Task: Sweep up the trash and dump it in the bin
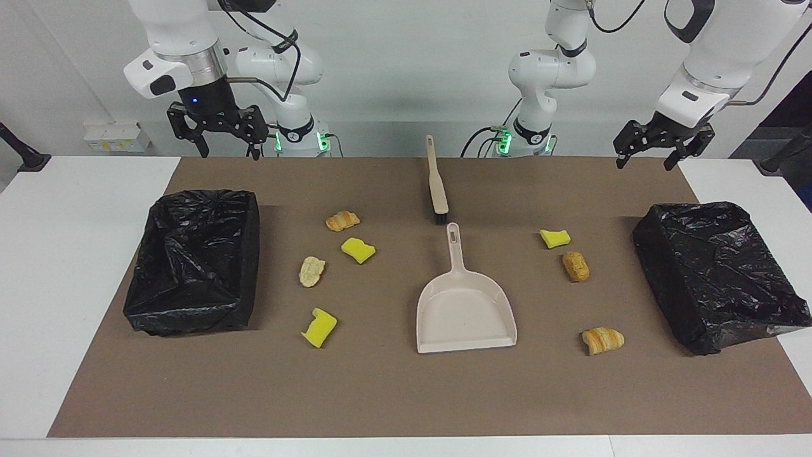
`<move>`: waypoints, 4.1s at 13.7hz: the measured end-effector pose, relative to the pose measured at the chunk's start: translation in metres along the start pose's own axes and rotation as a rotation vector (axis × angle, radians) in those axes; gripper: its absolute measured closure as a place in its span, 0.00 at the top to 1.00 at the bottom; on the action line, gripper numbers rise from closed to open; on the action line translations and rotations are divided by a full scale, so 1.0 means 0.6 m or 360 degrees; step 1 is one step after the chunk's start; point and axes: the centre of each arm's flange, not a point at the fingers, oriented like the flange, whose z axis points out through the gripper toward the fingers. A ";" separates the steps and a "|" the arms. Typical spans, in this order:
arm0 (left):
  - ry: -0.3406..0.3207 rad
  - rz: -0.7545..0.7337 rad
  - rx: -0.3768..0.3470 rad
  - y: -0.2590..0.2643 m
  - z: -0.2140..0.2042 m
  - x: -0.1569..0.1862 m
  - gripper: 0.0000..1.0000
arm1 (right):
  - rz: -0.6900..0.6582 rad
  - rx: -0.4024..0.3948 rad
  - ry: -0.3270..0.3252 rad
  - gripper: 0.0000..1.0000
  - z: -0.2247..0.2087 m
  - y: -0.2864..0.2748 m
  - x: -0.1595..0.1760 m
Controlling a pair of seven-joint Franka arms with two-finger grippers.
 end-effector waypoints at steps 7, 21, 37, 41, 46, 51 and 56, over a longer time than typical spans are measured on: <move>-0.0036 -0.0003 -0.0012 -0.001 0.003 -0.004 1.00 | 0.0000 0.0003 -0.0001 1.00 0.000 0.000 0.000; -0.0271 0.0121 -0.0335 0.227 0.183 -0.082 1.00 | 0.0016 0.0004 -0.0003 1.00 0.001 0.008 0.001; -0.0113 0.0077 -0.0133 0.627 0.490 -0.412 1.00 | 0.0007 0.0005 -0.0005 1.00 0.002 0.010 0.001; -0.0086 0.0089 -0.0137 0.639 0.494 -0.428 0.81 | 0.0007 0.0005 -0.0006 1.00 0.002 0.010 0.001; -0.0077 0.0094 -0.0134 0.638 0.496 -0.428 0.27 | 0.0008 0.0005 -0.0006 1.00 0.002 0.010 0.001; -0.0167 0.0032 -0.0011 0.601 0.457 -0.381 0.27 | 0.0008 0.0005 -0.0006 1.00 0.002 0.010 0.001; -0.0232 -0.0062 0.0042 0.535 0.342 -0.341 0.27 | 0.0013 0.0005 -0.0006 1.00 0.002 0.014 0.002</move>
